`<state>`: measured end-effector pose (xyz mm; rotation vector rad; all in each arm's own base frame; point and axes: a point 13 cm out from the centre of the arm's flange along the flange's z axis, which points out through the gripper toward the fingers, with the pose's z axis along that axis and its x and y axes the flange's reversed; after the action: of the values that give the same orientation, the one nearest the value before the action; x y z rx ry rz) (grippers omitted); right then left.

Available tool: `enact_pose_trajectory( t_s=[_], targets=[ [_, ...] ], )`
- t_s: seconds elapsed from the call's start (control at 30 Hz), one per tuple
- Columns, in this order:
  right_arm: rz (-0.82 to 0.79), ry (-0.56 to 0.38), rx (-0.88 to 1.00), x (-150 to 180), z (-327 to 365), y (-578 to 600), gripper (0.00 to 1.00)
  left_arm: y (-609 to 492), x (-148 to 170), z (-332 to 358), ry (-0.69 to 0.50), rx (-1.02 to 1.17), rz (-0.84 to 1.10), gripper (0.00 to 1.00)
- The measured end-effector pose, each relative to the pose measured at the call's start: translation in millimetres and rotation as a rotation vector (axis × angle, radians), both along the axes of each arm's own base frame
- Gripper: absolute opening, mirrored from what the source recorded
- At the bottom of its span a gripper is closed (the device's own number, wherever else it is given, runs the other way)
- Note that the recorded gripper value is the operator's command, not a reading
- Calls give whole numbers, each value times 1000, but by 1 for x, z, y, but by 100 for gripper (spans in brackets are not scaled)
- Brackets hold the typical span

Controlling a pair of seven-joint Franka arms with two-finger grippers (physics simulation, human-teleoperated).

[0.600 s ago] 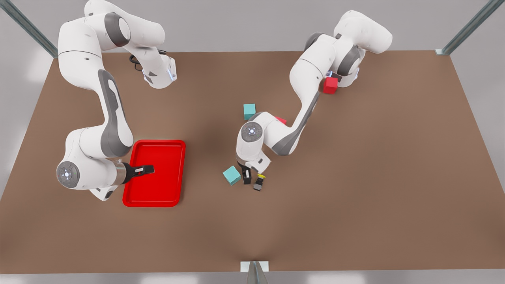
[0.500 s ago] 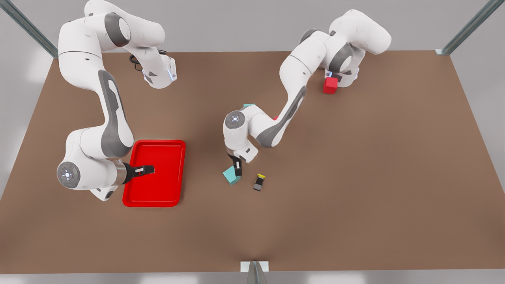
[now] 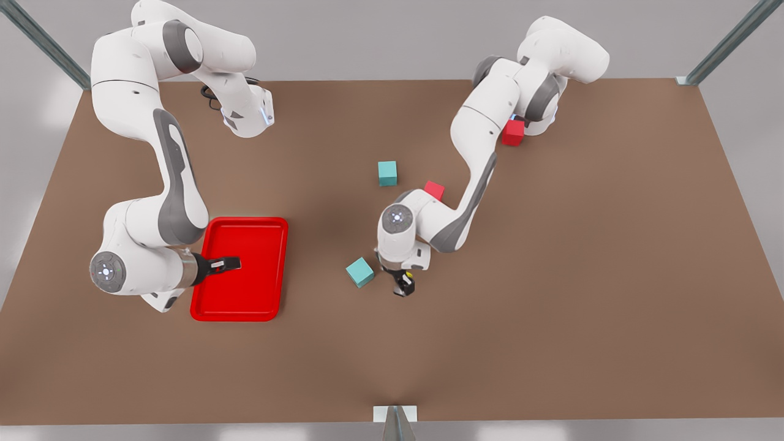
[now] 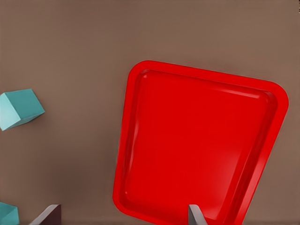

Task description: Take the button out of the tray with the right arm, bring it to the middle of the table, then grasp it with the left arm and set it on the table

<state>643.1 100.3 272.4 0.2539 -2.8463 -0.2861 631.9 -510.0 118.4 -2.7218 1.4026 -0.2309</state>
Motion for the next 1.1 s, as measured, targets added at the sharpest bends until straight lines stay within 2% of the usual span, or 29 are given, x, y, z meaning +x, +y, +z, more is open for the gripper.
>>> enact_pose_trajectory(
  t_s=[0.4,1.1],
  targets=[
    [-33,16,-10,1,-7,-25,100,25,13,-32,20,17,36,99],
    [-24,28,-9,-1,-15,-21,100,23,-1,-60,111,-44,101,99]
  ],
)
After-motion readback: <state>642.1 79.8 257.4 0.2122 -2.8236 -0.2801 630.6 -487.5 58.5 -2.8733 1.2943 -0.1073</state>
